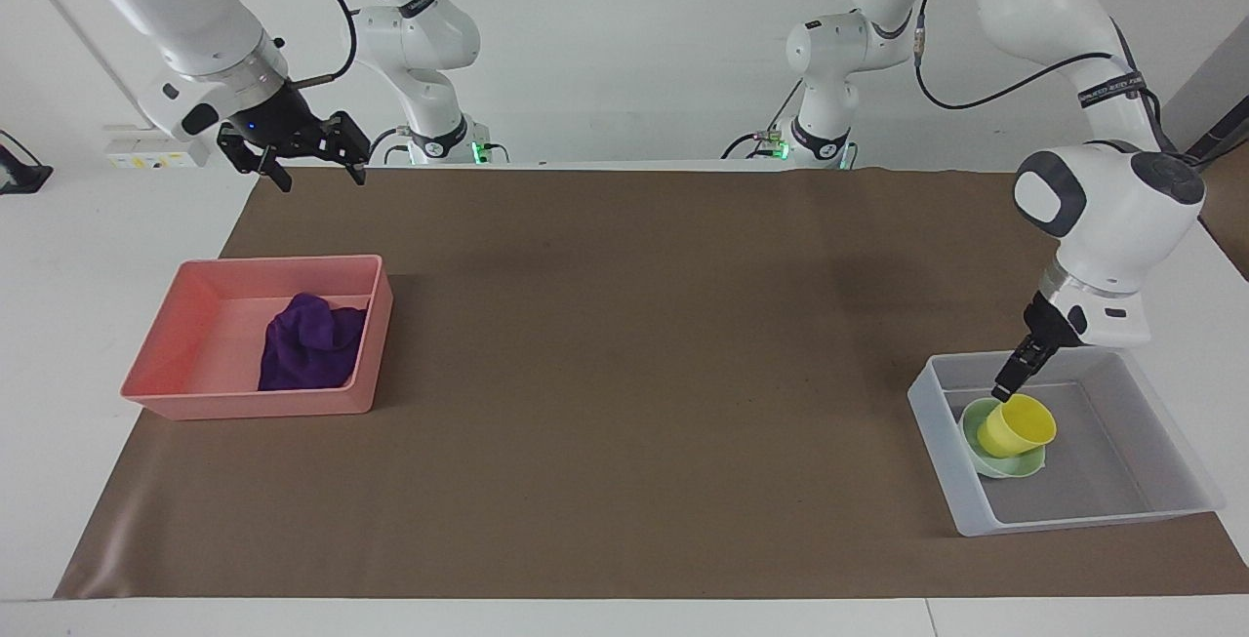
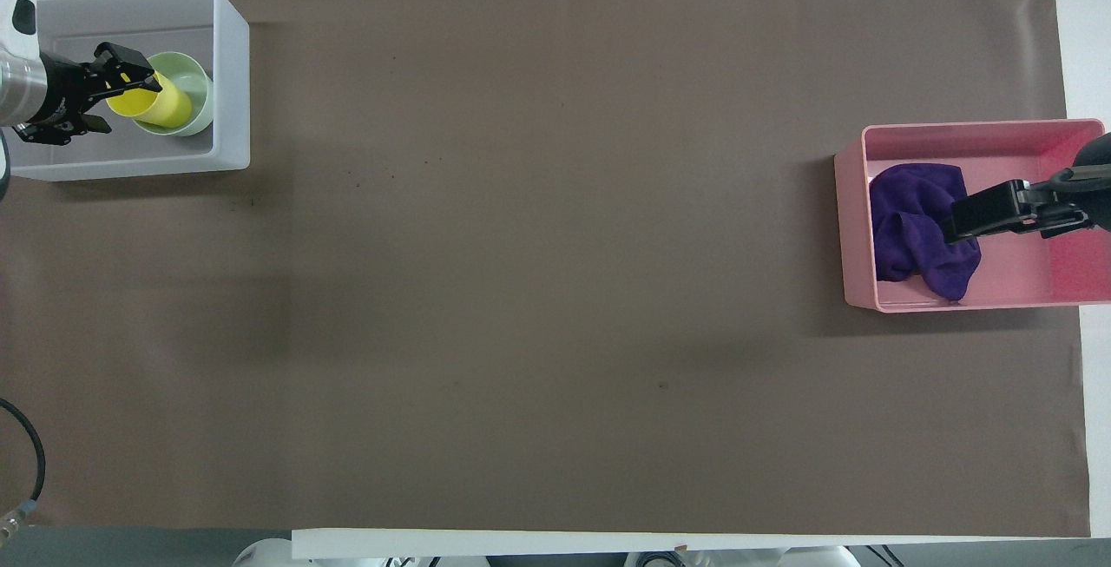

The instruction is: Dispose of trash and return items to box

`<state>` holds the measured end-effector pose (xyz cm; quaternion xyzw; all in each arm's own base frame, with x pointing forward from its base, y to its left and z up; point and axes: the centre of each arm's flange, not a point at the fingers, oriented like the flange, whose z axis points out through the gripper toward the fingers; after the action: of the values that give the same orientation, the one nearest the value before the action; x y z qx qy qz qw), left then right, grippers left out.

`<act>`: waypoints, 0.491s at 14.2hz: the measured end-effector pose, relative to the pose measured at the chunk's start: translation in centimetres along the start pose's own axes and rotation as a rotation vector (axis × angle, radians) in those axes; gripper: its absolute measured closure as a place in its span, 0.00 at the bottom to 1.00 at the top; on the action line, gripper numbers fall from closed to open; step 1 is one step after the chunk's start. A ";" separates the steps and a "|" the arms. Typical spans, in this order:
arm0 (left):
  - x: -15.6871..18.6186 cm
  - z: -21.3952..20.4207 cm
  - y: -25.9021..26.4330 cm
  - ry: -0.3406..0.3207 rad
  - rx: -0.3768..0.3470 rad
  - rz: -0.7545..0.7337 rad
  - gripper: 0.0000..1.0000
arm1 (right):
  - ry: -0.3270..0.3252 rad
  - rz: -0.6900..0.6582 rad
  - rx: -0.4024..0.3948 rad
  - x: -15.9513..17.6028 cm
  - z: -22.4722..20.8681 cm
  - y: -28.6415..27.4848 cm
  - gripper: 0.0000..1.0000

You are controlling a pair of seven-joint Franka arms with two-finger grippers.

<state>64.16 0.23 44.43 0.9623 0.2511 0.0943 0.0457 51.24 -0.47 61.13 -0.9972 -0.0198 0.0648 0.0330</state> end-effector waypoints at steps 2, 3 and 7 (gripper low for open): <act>-1.2 -4.9 0.3 -0.027 0.014 0.063 0.00 | -0.003 0.002 0.000 0.0 0.1 0.1 0.00; -2.2 -7.6 0.1 -0.051 0.026 0.113 0.00 | -0.005 0.003 0.000 0.0 0.2 0.1 0.00; -8.1 -17.8 -2.0 -0.173 0.073 0.328 0.00 | -0.014 0.004 0.001 -0.1 0.4 0.2 0.00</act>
<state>52.64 -1.31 60.29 0.9958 0.0893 0.0083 0.0162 51.09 -0.67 60.77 -0.9967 -0.0178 0.0719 0.0332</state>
